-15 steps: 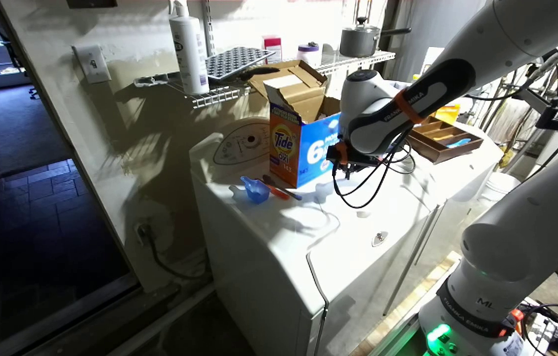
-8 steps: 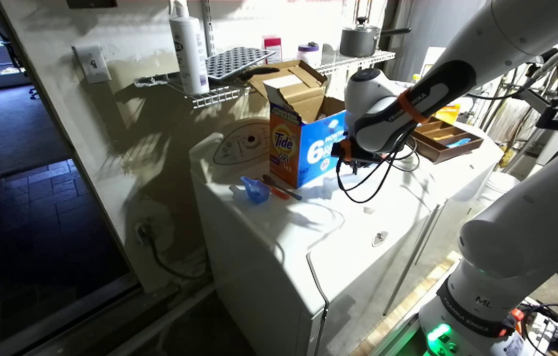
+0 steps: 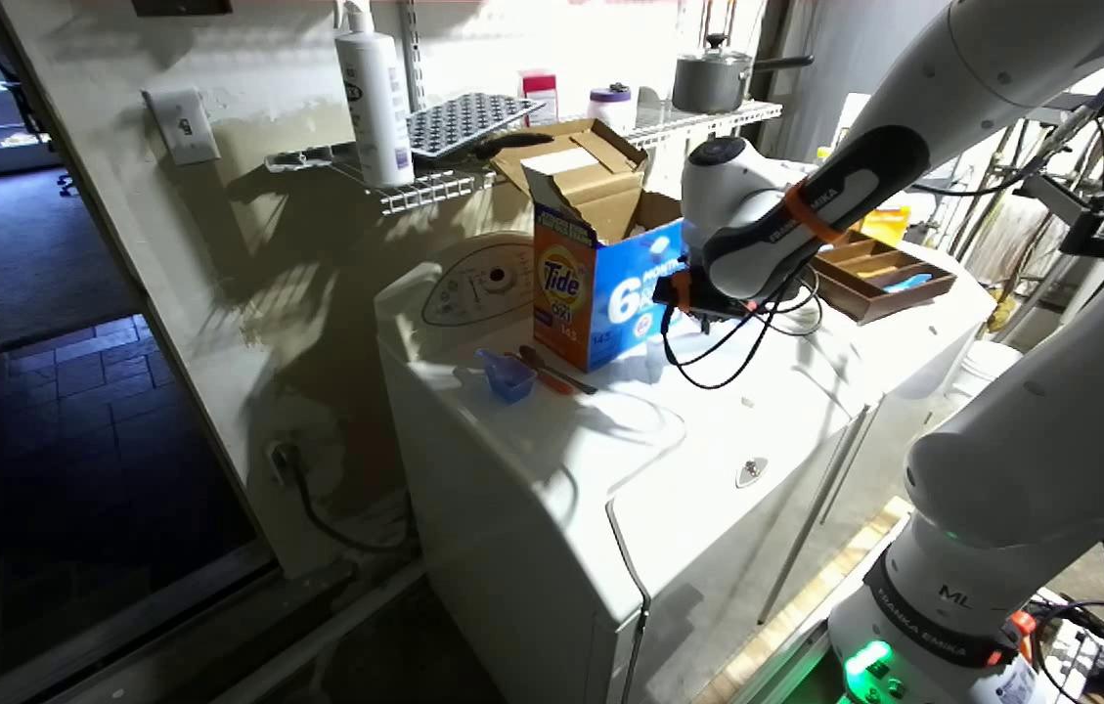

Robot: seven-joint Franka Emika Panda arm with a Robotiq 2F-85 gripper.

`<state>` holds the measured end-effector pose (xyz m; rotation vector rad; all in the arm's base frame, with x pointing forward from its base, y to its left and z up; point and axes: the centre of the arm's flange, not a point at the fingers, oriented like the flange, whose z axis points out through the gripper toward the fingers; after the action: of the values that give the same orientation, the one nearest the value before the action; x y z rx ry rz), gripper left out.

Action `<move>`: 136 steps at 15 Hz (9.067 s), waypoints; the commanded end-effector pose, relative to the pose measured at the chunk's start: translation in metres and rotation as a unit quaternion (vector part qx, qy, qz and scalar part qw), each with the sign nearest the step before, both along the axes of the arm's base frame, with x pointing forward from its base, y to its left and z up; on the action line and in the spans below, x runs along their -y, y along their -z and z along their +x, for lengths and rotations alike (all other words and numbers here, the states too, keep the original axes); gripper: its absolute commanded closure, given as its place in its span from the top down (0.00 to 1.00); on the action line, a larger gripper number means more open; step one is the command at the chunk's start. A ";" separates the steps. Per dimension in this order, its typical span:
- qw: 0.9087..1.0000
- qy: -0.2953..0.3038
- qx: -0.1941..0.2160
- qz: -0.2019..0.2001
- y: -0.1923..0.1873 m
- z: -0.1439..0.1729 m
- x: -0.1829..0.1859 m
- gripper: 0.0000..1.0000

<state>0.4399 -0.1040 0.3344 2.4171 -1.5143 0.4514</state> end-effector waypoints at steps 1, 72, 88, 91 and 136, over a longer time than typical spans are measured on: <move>1.000 0.016 0.018 -0.018 0.010 0.020 0.007 0.00; 0.989 0.015 -0.130 0.061 0.018 -0.048 0.030 1.00; 0.994 0.001 -0.083 0.077 0.058 -0.047 0.048 0.61; 0.994 -0.002 -0.075 0.077 0.059 -0.044 0.049 0.39; 0.991 -0.004 0.130 -0.033 0.014 0.029 0.052 0.94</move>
<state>0.4782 -0.1703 0.3095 2.3908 -1.5684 0.7679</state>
